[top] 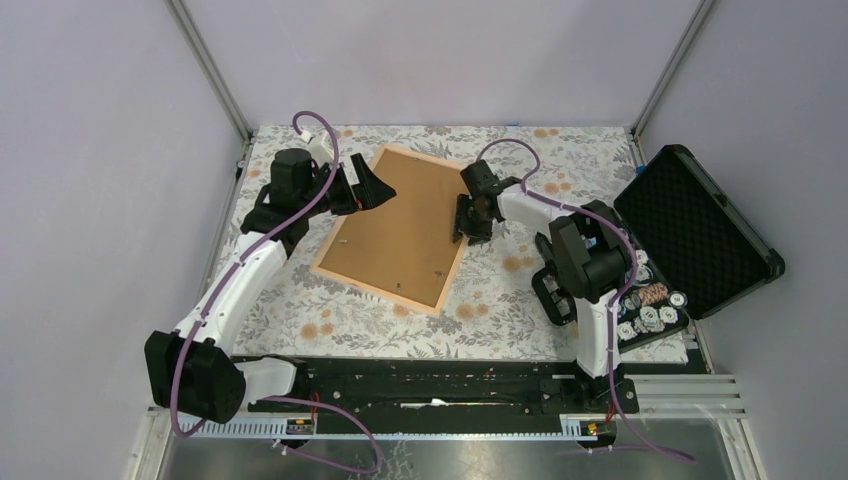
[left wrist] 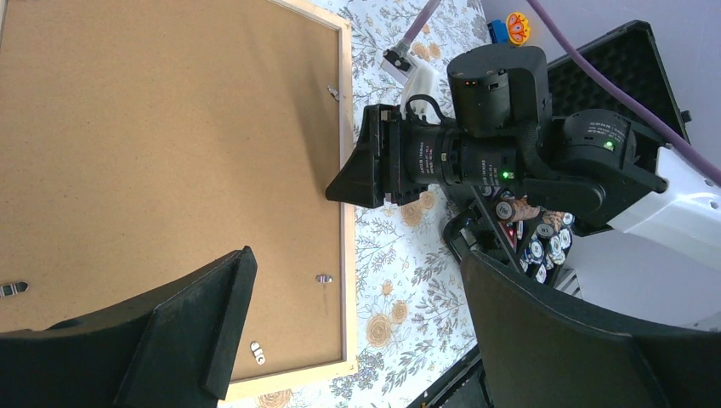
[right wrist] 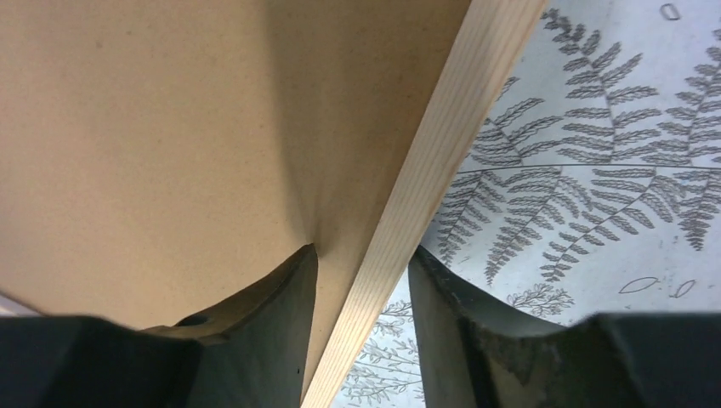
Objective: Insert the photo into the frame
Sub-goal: Adjust the photo frame at the center of the board.
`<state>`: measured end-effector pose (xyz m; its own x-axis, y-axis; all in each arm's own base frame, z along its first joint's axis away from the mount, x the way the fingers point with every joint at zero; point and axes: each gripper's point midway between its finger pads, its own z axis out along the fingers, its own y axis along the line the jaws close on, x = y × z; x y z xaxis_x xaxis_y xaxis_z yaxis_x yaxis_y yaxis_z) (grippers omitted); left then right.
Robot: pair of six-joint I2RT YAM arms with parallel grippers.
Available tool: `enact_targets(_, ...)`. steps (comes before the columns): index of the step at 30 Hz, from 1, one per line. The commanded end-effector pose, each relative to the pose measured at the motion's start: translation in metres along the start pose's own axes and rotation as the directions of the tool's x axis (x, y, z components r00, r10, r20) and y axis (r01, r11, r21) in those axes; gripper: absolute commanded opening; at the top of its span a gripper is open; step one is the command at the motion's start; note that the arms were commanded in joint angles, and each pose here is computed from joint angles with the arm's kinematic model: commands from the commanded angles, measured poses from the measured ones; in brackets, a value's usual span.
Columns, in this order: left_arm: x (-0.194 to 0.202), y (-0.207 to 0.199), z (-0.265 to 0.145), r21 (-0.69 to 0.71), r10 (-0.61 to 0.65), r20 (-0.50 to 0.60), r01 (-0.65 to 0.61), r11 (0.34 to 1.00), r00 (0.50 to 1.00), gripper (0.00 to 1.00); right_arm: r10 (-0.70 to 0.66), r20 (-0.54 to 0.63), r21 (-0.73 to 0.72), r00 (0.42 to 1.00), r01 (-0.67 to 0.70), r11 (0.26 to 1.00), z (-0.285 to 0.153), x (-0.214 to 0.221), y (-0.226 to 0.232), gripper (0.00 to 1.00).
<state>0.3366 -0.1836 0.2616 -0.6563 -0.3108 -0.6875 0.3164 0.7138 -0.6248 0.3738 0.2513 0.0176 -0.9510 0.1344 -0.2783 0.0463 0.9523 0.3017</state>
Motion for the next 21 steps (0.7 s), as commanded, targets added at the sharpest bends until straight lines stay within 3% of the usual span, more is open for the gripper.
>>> enact_targets(1,-0.015,-0.009,-0.001,0.033,0.039,0.042,-0.04,0.999,0.998,0.99,-0.04,0.008,0.064,0.999,0.039,0.997,0.006,0.001,-0.015,0.43)
enact_targets(7,-0.015,-0.005,0.0,0.03,0.027,0.041,-0.028,0.999,0.999,0.99,-0.212,0.04,0.06,0.977,0.209,0.976,0.012,-0.04,-0.022,0.07)
enact_targets(12,-0.013,-0.003,0.003,0.029,0.019,0.029,-0.019,0.999,0.999,0.99,-0.257,0.074,0.088,0.964,0.251,0.964,0.013,-0.078,-0.035,0.0)
enact_targets(15,-0.013,-0.003,0.003,0.033,0.019,0.03,-0.02,0.999,0.999,0.99,-0.284,0.078,0.106,0.956,0.275,0.955,0.009,-0.091,-0.035,0.15)
enact_targets(19,-0.009,0.001,0.008,0.036,-0.003,0.002,0.003,0.999,1.0,0.99,-0.233,0.093,0.102,0.968,0.223,0.969,-0.014,-0.1,-0.024,0.6)
enact_targets(21,-0.01,-0.003,0.007,0.053,-0.004,0.003,0.004,0.999,1.0,0.99,-0.177,0.112,0.121,0.978,0.164,0.979,-0.028,-0.1,-0.025,0.74)
